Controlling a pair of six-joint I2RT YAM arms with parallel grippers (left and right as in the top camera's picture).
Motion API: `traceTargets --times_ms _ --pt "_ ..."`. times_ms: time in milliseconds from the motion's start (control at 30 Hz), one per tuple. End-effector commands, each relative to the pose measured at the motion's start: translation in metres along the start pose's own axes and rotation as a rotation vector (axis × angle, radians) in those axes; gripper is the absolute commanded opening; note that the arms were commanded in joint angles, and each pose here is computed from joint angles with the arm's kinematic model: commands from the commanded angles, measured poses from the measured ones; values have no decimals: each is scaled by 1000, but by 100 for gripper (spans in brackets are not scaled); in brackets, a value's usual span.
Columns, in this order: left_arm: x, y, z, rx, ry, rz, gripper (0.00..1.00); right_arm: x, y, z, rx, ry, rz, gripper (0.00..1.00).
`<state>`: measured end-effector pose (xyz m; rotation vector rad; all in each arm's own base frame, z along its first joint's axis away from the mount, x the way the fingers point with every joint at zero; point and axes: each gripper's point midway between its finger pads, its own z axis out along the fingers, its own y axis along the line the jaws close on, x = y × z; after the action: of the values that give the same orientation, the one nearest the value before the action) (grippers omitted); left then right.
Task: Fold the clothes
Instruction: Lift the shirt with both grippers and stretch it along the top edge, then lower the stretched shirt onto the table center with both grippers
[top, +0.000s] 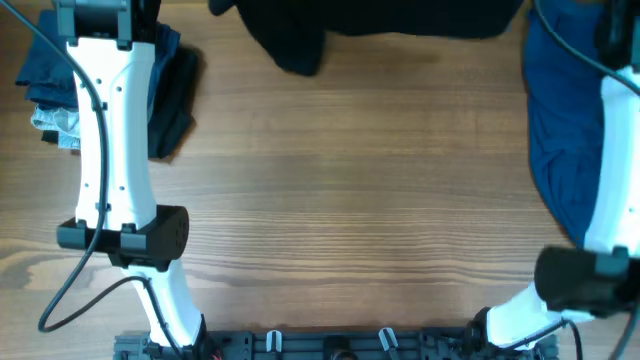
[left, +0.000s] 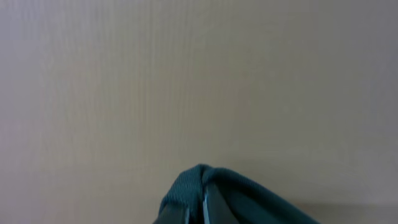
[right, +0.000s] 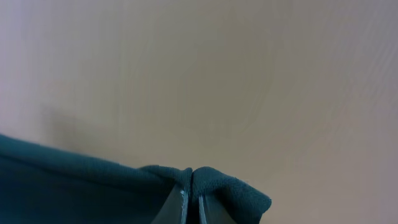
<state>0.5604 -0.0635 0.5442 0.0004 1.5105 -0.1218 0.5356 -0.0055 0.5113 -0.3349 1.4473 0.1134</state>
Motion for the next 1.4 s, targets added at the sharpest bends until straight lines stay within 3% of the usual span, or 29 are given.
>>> traceTargets --times_ms 0,167,300,433,533,833,1067,1267,1367 --pt "21 6 25 -8 0 28 4 51 -14 27 18 76 46 4" --pt "107 11 51 -21 218 33 4 102 -11 40 -19 187 102 4" --pt "156 15 46 -33 387 35 4 124 -8 40 -27 256 134 4" --pt "164 19 43 -43 424 22 4 126 -8 40 -29 262 130 4" --pt "177 18 32 -52 497 -36 4 149 -1 32 -39 360 194 4" --pt "255 -3 -46 -2 964 -216 4 209 43 -39 -79 779 444 4" --pt "288 -6 -129 -43 1322 -257 4 207 71 -102 -87 985 538 4" --pt "286 -26 -142 7 1358 -285 4 226 92 -163 -84 1257 580 4" --pt "285 -35 -144 25 1360 -272 4 223 99 -179 -89 1309 591 4"
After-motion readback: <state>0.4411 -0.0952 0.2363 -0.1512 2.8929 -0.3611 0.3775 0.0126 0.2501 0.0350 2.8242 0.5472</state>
